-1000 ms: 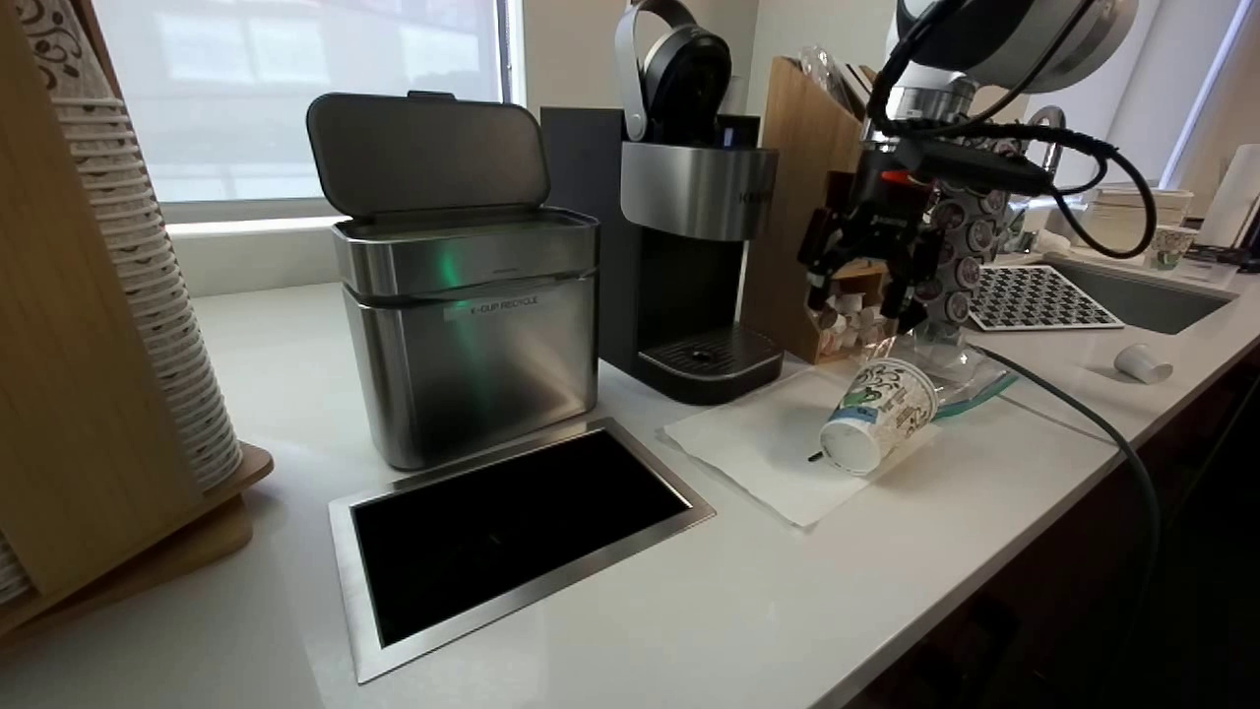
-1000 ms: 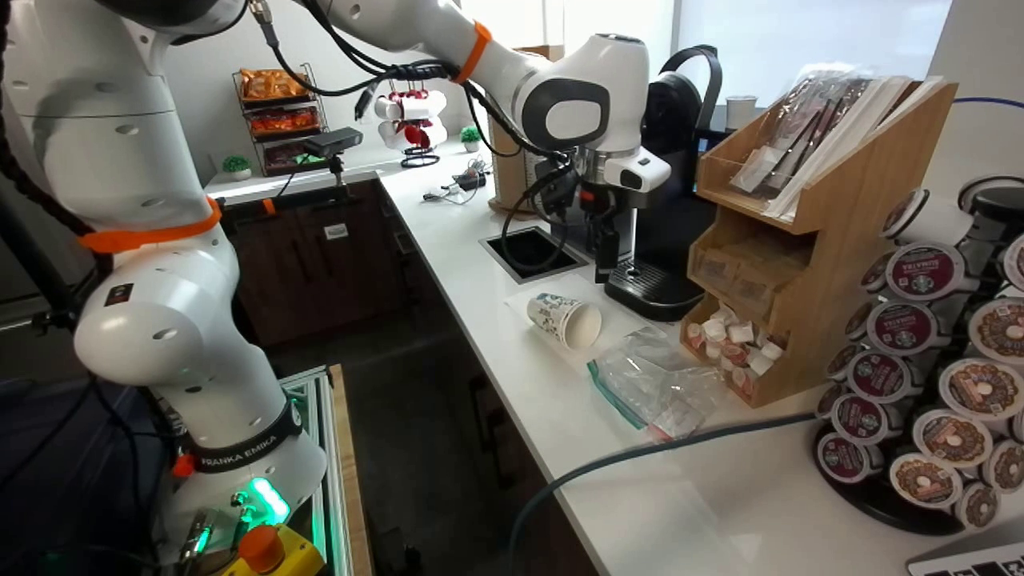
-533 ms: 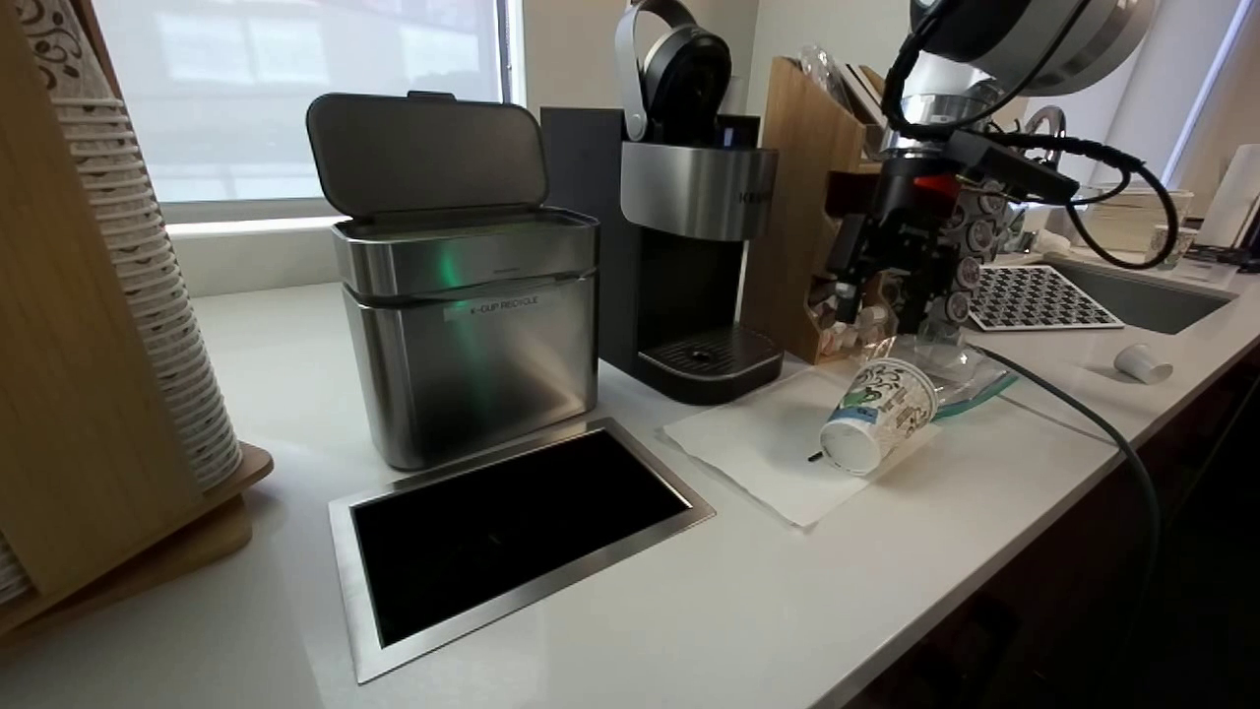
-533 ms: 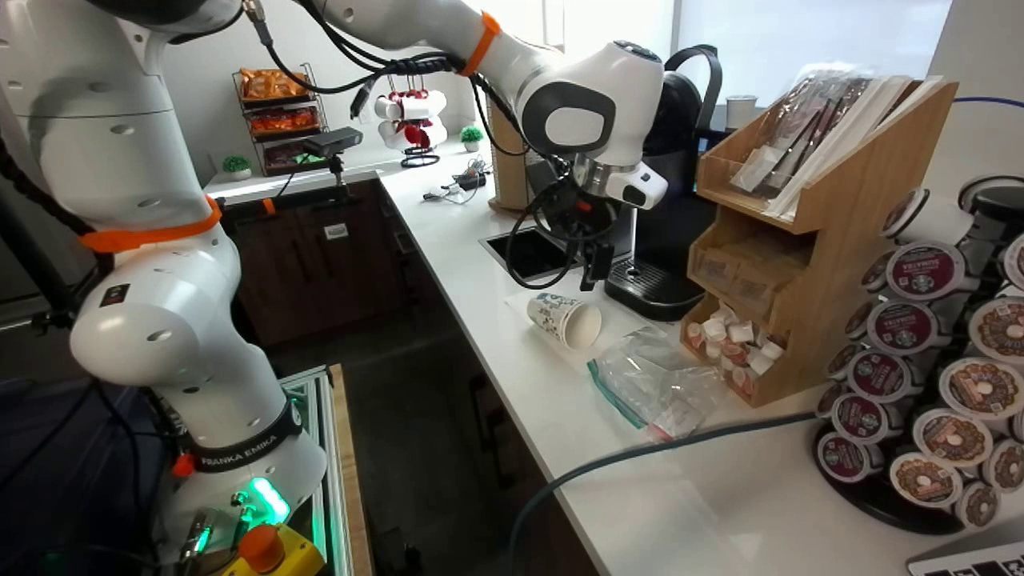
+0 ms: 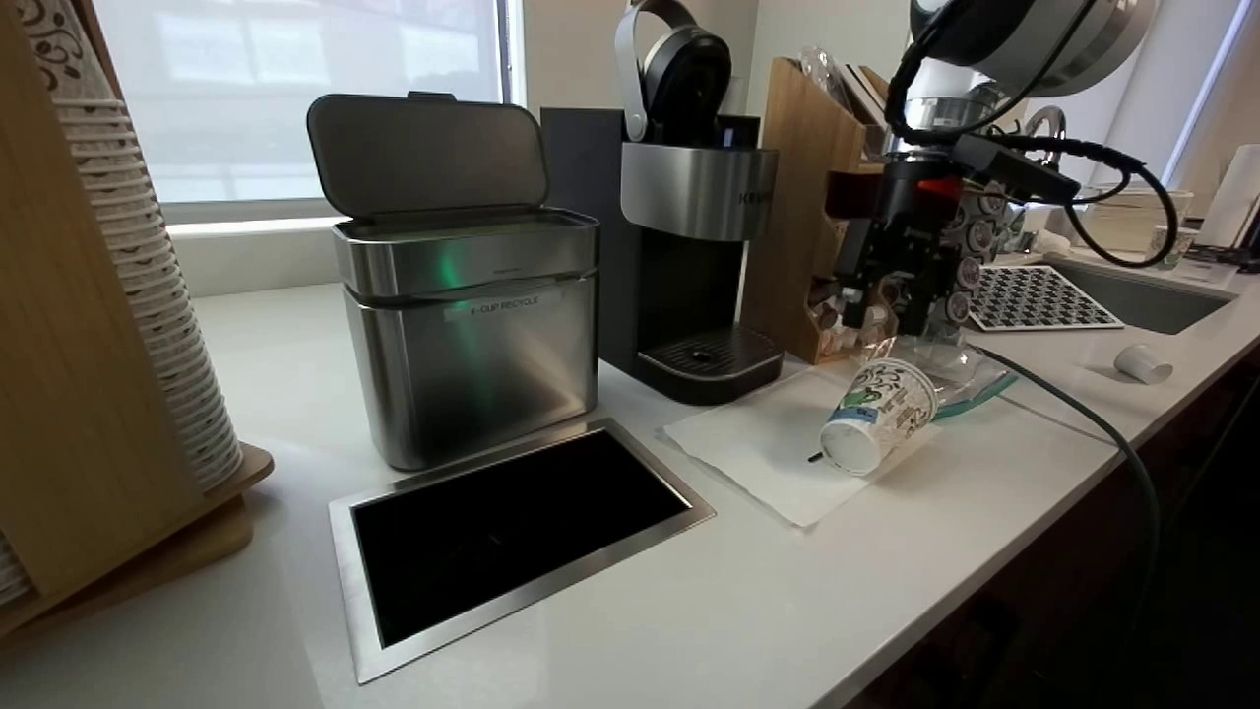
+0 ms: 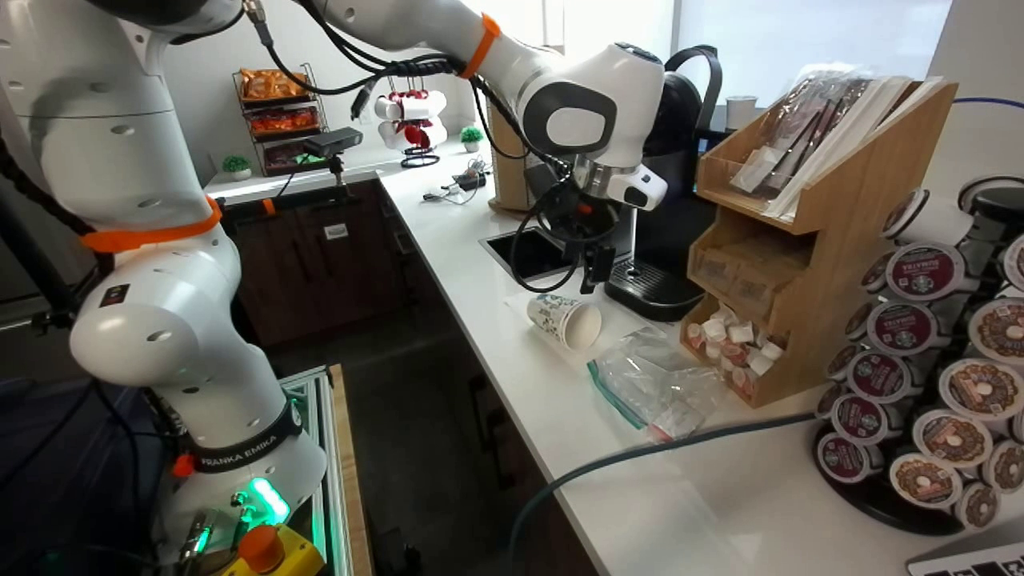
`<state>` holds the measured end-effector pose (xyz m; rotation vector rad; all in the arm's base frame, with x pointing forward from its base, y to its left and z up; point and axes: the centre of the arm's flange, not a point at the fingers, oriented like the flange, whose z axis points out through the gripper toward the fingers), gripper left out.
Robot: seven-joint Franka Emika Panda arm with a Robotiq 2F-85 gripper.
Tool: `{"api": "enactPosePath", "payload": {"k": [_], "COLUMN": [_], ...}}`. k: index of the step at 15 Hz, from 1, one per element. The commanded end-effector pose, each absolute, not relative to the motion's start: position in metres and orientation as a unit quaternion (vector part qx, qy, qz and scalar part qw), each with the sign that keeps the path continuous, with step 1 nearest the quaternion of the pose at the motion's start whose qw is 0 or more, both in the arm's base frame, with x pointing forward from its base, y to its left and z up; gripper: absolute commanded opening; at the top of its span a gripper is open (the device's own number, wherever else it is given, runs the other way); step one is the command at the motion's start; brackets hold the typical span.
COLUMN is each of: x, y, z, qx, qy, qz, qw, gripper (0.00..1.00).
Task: Place the stacked coffee cups on the napkin upright.
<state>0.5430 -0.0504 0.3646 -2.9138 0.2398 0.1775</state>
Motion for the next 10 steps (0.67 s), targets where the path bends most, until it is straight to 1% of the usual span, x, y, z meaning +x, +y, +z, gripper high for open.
{"api": "enactPosePath", "payload": {"k": [1, 10], "x": [0.537, 0.542], "y": [-0.057, -0.070], "z": [0.359, 0.338], "qx": [-0.993, -0.990], "qy": [0.029, -0.075], "qz": [0.079, 0.083], "qw": [0.087, 0.087], "gripper": [1.00, 1.00]}}
